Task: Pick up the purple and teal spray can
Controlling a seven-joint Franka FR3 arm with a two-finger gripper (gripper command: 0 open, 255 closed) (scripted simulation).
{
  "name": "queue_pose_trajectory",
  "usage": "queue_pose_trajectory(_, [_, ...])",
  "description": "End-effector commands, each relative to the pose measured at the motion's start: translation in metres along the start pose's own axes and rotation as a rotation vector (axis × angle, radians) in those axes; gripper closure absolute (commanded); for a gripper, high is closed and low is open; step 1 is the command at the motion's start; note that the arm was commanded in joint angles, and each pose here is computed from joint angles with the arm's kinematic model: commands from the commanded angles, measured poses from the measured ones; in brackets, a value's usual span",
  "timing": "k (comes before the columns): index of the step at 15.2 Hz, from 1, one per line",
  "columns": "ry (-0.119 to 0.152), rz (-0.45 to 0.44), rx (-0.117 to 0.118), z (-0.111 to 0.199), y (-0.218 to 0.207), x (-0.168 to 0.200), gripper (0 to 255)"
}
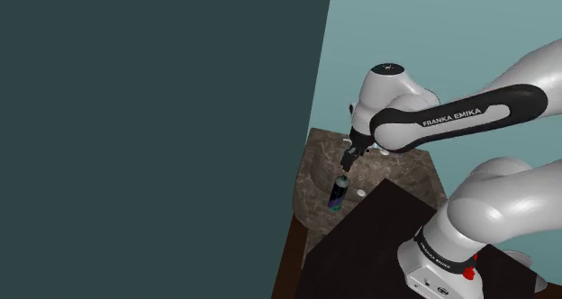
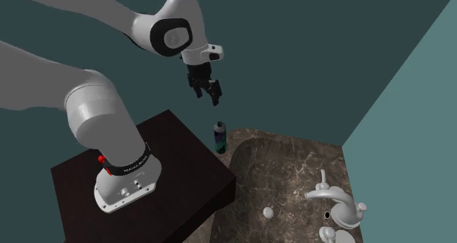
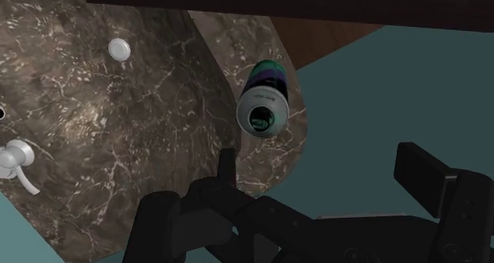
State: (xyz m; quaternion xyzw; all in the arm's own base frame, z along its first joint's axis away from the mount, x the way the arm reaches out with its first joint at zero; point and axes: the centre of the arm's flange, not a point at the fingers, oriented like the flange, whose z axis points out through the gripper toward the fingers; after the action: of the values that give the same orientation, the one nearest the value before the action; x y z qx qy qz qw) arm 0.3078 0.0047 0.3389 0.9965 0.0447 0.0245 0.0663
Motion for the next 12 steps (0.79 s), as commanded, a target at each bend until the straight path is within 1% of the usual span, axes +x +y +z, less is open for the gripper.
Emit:
queue_pose_trajectory(1, [0.021, 0.014, -0.015, 0.023, 0.0, 0.005, 0])
queue_pose_trajectory(8, [0.068, 0.062, -0.067, 0.111, 0.011, 0.02, 0])
queue_pose_trajectory(12, [0.07, 0.064, -0.07, 0.131, 0.009, 0.02, 0])
